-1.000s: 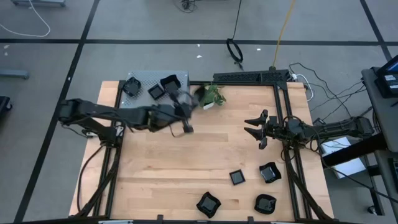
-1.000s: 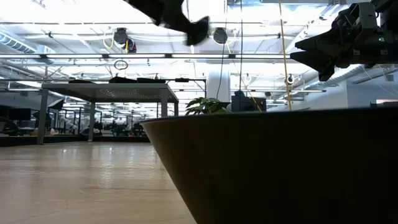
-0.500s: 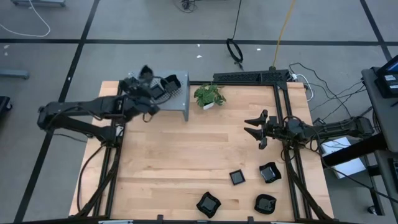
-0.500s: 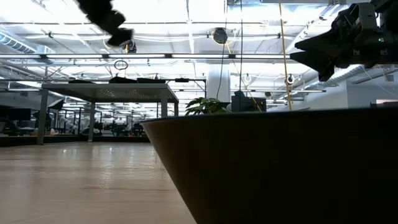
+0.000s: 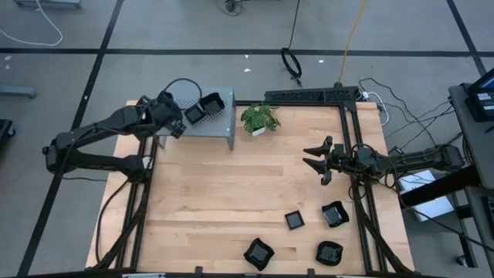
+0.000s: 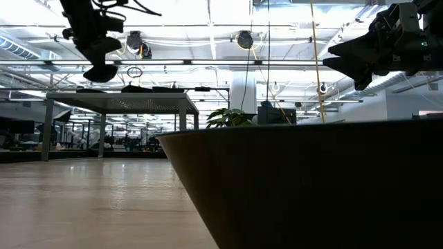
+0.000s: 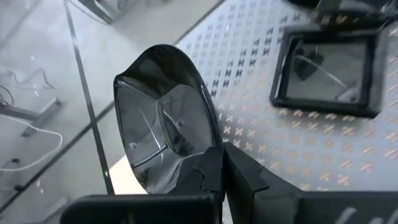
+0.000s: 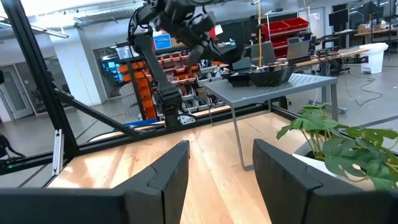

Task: Pick & Place Mini shaped plates
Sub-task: Stack the black leaf shaped plate on top of the other black leaf shaped plates on the shelf

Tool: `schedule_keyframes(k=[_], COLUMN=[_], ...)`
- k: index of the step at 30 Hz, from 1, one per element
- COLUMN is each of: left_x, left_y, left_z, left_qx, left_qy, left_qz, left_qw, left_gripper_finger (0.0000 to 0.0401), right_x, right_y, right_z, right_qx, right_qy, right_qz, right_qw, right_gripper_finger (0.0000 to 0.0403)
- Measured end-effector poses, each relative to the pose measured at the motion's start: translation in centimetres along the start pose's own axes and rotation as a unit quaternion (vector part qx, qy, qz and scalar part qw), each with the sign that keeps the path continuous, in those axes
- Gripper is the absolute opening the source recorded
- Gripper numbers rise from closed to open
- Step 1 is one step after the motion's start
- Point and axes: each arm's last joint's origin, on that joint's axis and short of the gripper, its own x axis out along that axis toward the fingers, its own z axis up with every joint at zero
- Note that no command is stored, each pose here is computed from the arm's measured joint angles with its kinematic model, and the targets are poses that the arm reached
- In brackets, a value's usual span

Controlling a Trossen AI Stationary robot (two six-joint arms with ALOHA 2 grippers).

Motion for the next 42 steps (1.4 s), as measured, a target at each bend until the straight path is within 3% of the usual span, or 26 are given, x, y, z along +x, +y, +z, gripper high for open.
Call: schedule_keyframes(k=[9, 20, 24, 34, 42], left_x=[1.3, 1.4, 1.4, 1.5, 0.8], left_y=[1.6, 1.8, 1.9, 2.0, 1.8], left_z=[-0.1, -0.2, -0.2, 0.0, 1.0], left_qx=[0.036, 0.117, 0.123, 0.107, 0.1], left_qy=[0.053, 0.058, 0.058, 0.054, 0.007], left_qz=[-0.023, -0.031, -0.023, -0.019, -0.013], left_qw=[0.998, 0.991, 0.99, 0.993, 0.995], left_gripper_finger=[0.0024, 0.0026, 0.0041, 0.0112, 0.0191], right_x=[0.0, 0.0, 0.0, 0.0, 0.0], right_y=[0.0, 0.0, 0.0, 0.0, 0.0], right_z=[0.0, 0.0, 0.0, 0.0, 0.0], right_qx=[0.0, 0.0, 0.0, 0.0, 0.0], right_qy=[0.0, 0.0, 0.0, 0.0, 0.0], right_qz=[0.0, 0.0, 0.0, 0.0, 0.0], right_qw=[1.0, 1.0, 1.0, 1.0, 1.0], right_gripper_finger=[0.0164, 0.0165, 0.0164, 0.0164, 0.0164])
